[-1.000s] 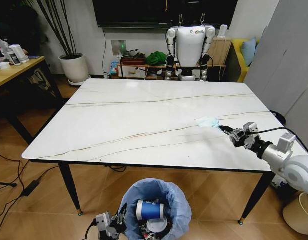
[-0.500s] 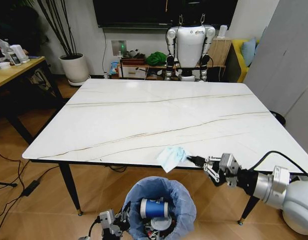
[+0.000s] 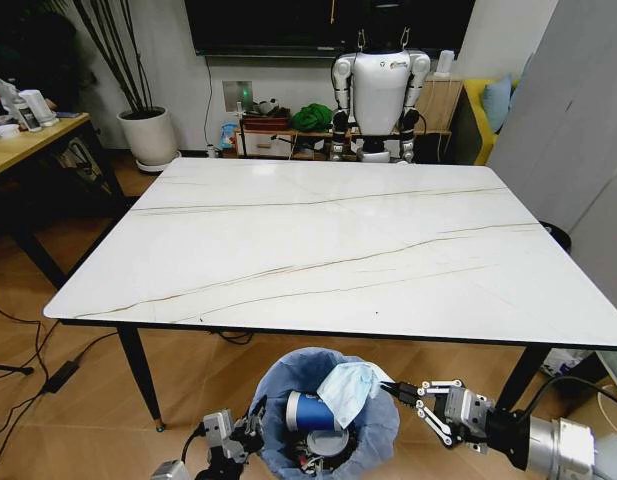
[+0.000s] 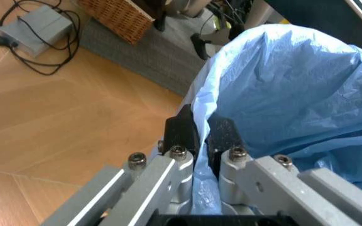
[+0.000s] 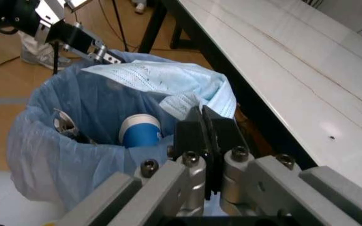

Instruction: Pick up the trash bin and place the trash from the table into it.

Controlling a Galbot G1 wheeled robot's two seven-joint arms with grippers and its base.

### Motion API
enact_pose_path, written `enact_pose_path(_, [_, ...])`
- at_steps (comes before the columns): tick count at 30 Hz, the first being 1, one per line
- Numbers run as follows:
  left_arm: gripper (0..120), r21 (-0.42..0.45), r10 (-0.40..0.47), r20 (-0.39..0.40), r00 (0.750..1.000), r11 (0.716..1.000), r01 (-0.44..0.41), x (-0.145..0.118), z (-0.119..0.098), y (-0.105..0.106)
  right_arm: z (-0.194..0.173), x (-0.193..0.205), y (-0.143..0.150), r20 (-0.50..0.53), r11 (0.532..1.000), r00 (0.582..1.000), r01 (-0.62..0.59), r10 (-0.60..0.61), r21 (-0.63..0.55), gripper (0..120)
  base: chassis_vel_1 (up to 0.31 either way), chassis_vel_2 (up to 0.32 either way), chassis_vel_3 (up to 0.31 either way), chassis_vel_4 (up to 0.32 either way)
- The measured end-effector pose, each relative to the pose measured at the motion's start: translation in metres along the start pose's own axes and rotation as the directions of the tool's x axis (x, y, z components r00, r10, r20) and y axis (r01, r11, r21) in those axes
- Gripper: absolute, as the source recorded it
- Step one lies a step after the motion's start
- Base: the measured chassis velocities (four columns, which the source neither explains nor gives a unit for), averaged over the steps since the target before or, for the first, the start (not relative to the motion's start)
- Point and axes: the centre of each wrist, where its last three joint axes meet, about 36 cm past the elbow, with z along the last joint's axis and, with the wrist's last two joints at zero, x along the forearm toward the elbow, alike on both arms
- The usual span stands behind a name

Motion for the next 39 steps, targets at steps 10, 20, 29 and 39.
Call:
enact_pose_path(10, [0, -0.001, 0.0, -0.003, 1.0, 1.0, 0.0, 0.001, 0.005, -0.005, 0.003, 0.003, 0.006, -0.01, 1.0, 1.0, 0.005, -0.005, 0.003, 15, 0.0, 0.0, 0.0, 0.0])
enact_pose_path(20, [0, -0.005, -0.007, -0.003, 1.0, 1.0, 0.007, 0.005, 0.012, -0.009, 0.005, 0.004, 0.007, -0.008, 1.0, 1.0, 0.004, -0.004, 0.002, 52, 0.0, 0.0, 0.0, 0.0])
enact_pose_path(29, [0, -0.009, -0.014, 0.004, 1.0, 1.0, 0.014, 0.006, 0.014, -0.01, 0.003, 0.004, 0.011, 0.002, 1.0, 1.0, 0.004, -0.004, -0.007, 81, 0.0, 0.0, 0.0, 0.0])
enact_pose_path(39, [0, -0.021, -0.025, 0.004, 1.0, 0.999, 0.025, 0.007, 0.018, -0.008, 0.002, 0.004, 0.009, 0.04, 0.998, 0.998, -0.04, 0.042, -0.04, 100, 0.0, 0.0, 0.0, 0.0])
